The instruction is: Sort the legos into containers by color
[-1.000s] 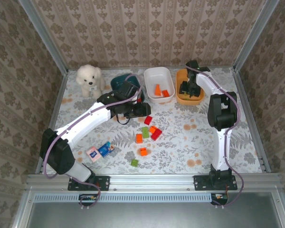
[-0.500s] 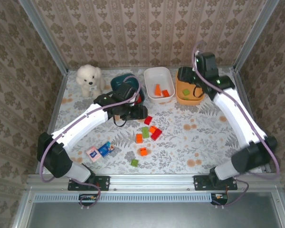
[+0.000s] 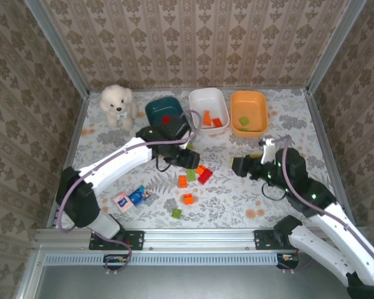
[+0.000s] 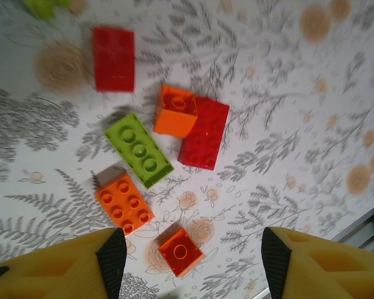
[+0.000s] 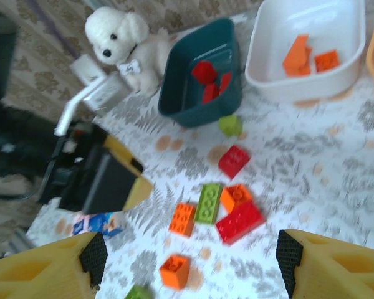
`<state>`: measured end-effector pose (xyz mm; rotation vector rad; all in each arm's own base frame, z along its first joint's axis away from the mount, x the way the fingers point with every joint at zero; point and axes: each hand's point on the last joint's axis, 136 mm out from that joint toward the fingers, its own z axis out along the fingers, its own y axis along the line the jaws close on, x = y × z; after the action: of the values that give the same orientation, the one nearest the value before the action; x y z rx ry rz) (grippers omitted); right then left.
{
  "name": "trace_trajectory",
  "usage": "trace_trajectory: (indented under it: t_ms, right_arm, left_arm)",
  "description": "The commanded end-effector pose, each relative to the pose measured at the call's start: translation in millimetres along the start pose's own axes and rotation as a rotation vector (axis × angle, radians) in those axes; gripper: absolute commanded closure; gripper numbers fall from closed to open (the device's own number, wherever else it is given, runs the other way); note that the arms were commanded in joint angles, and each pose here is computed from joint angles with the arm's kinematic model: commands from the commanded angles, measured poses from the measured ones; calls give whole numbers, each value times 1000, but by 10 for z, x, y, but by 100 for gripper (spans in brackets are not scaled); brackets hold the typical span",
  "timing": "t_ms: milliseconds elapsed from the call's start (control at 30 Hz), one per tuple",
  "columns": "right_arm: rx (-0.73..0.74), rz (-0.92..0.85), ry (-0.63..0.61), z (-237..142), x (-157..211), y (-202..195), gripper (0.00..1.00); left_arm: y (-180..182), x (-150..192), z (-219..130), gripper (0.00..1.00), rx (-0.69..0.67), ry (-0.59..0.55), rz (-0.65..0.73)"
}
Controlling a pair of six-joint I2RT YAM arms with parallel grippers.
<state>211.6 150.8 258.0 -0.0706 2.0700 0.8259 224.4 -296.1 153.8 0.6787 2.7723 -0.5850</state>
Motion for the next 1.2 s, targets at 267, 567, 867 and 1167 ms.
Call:
trace_trajectory:
  t_ms: [267, 567, 867, 1167]
  right_arm:
    - [16, 122, 27, -249, 290, -126, 21]
    - [44, 116, 26, -286, 258, -148, 21]
    - [45, 111, 31, -273, 252, -141, 20]
    - [50, 107, 40, -260, 252, -143, 20]
  left_arm:
    - [-151, 157, 752, 37, -102, 183, 155]
    - [-79, 217, 1024, 38, -147, 257, 159]
    - [-151, 214, 1244, 38, -153, 285, 178]
    - [-48, 288, 1401, 45, -217, 321, 187]
